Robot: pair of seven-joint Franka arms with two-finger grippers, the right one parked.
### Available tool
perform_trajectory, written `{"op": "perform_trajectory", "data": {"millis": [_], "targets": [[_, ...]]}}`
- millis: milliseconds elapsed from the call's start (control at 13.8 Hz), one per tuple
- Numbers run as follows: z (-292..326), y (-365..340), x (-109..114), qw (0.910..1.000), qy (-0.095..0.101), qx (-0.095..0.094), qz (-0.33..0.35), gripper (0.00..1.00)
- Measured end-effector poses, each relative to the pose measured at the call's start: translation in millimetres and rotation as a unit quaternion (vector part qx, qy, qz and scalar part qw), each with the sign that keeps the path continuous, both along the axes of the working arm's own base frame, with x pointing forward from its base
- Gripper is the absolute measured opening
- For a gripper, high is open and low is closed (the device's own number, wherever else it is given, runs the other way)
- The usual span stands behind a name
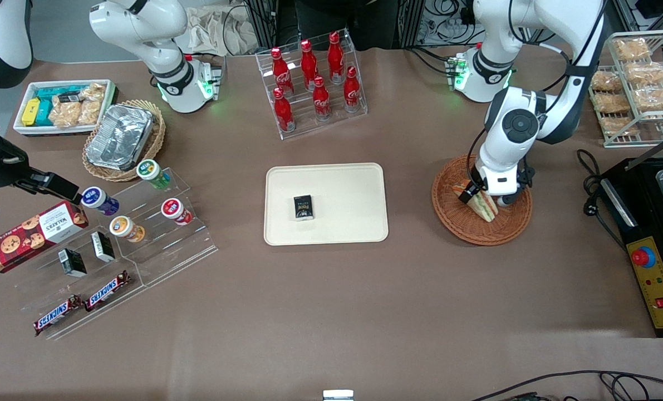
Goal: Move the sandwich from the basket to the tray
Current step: 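Lower the left gripper and close it on the triangular sandwich, then lift the sandwich and carry it over the white tray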
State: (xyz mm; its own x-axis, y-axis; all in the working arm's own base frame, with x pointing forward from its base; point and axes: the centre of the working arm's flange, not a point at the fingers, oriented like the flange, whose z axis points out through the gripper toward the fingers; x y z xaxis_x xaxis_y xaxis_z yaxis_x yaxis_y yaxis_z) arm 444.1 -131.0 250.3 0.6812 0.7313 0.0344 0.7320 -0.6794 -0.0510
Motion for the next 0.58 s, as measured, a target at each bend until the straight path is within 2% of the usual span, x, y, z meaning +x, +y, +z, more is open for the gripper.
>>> {"op": "perform_trajectory", "data": {"millis": [73,290,363,435,581], "targets": [[-0.3,0.0,0.7,1.0000,-0.001,0.000,0.001,0.85],[4.3,0.8,4.5,1.0000,-0.008,-0.001,0.002,0.50],[8.9,1.2,6.1,0.9999,-0.013,-0.001,0.001,0.42],[16.5,1.5,7.4,0.9998,-0.018,0.002,-0.004,0.36],[46.1,1.8,9.1,0.9994,-0.011,0.023,-0.025,0.33]]}}
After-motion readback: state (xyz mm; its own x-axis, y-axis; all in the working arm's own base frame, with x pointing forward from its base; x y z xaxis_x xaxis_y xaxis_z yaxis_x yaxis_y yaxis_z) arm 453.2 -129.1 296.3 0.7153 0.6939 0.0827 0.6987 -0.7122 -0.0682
